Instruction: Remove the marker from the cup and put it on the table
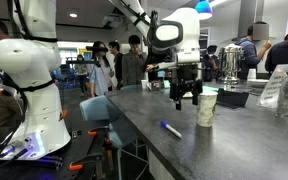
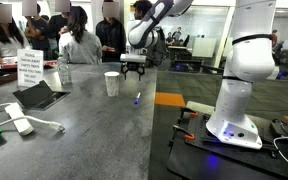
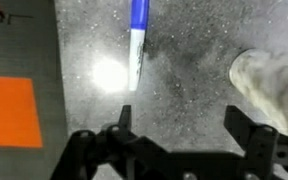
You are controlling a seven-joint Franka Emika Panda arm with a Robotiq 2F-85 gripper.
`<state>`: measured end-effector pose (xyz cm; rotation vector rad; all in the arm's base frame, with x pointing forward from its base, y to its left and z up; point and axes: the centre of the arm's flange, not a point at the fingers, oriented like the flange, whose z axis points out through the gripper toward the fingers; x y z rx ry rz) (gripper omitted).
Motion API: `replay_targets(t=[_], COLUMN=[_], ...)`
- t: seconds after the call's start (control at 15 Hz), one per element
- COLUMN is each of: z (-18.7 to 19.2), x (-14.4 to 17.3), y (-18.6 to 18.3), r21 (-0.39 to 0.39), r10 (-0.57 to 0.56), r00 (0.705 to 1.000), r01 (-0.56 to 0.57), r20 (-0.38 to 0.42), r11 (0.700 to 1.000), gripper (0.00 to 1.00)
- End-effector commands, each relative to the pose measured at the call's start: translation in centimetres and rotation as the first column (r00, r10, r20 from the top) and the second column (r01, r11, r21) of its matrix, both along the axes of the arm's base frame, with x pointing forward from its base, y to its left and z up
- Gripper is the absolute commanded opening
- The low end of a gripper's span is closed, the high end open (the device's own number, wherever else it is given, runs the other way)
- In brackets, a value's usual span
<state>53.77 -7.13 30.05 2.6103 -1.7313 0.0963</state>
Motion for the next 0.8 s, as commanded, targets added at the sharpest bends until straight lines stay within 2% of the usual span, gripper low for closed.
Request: replay_targets(t=[0.0, 0.13, 0.27, 0.4, 0.47, 0.73], z=[6.0, 8.9, 10.7, 11.6, 11.7, 13.2], x=[-0.8, -0.8, -0.5, 0.0, -1.0, -1.7], y=[0.5, 0.4, 0.8, 1.3, 1.7, 2.0], r21=[-0.102, -0.098, -0.084, -0.062, -0.057, -0.079], r10=[-0.074, -0.058, -0.030, 0.011, 0.026, 0.085], r00=[0.992, 0.994, 0.998, 1.000, 1.000, 0.996], r01=[0.063, 0.049, 0.026, -0.012, -0.026, -0.085], r20=[-0.103, -0.092, -0.048, -0.009, -0.010, -0.002], r11=[0.993, 0.994, 0.996, 0.998, 0.998, 0.993], gripper=[1.00, 1.00, 1.00, 1.00, 1.00, 1.00])
